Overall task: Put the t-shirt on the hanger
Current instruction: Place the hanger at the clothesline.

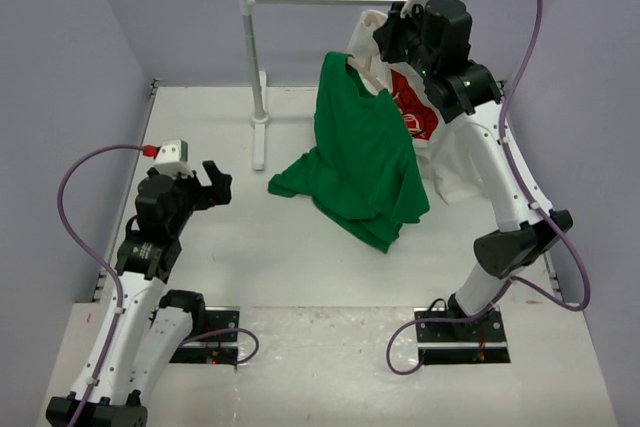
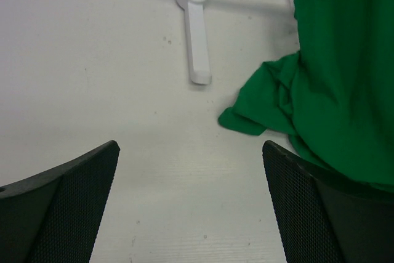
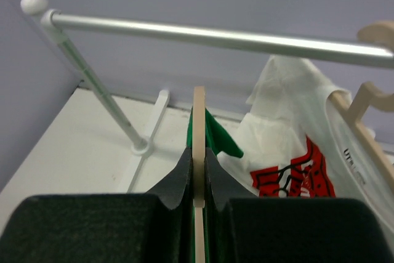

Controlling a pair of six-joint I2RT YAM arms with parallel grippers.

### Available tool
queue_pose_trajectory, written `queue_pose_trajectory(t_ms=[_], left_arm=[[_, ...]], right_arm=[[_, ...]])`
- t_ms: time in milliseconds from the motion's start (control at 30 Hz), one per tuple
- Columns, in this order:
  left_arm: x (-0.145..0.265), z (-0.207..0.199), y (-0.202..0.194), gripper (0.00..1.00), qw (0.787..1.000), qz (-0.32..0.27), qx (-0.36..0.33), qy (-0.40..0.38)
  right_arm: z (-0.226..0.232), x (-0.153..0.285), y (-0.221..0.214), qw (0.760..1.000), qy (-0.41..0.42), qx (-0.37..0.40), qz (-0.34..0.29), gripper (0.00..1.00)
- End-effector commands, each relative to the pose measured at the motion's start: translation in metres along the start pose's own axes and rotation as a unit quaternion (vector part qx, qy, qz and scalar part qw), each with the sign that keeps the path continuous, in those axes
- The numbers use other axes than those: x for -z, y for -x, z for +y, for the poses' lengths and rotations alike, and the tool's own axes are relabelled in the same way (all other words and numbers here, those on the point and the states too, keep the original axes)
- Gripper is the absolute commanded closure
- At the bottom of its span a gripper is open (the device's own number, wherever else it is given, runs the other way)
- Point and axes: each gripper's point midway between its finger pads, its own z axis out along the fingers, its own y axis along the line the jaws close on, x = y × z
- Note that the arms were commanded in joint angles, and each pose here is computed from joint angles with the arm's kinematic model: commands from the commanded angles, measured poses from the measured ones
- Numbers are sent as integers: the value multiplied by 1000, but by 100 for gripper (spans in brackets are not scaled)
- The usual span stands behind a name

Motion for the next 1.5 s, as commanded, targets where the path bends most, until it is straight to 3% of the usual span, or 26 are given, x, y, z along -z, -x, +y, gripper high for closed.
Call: queue_pose_trajectory(t_ms=[0, 300, 1000, 1467], left_arm=[[-4, -4, -5, 0, 999, -12, -20, -23], [-1, -9, -2, 0, 999, -19, -24, -35], [-1, -20, -7, 0, 998, -11, -40, -56], [-1, -24, -9, 0, 997, -7, -42, -68]], right_arm=[[-14, -8, 75, 990, -53, 15, -133, 100], [-18, -27, 126, 971, -77, 12, -228, 100], [-39, -101, 67, 977, -106, 31, -183, 100], [-34, -100, 26, 987, -76, 13, -143, 99]])
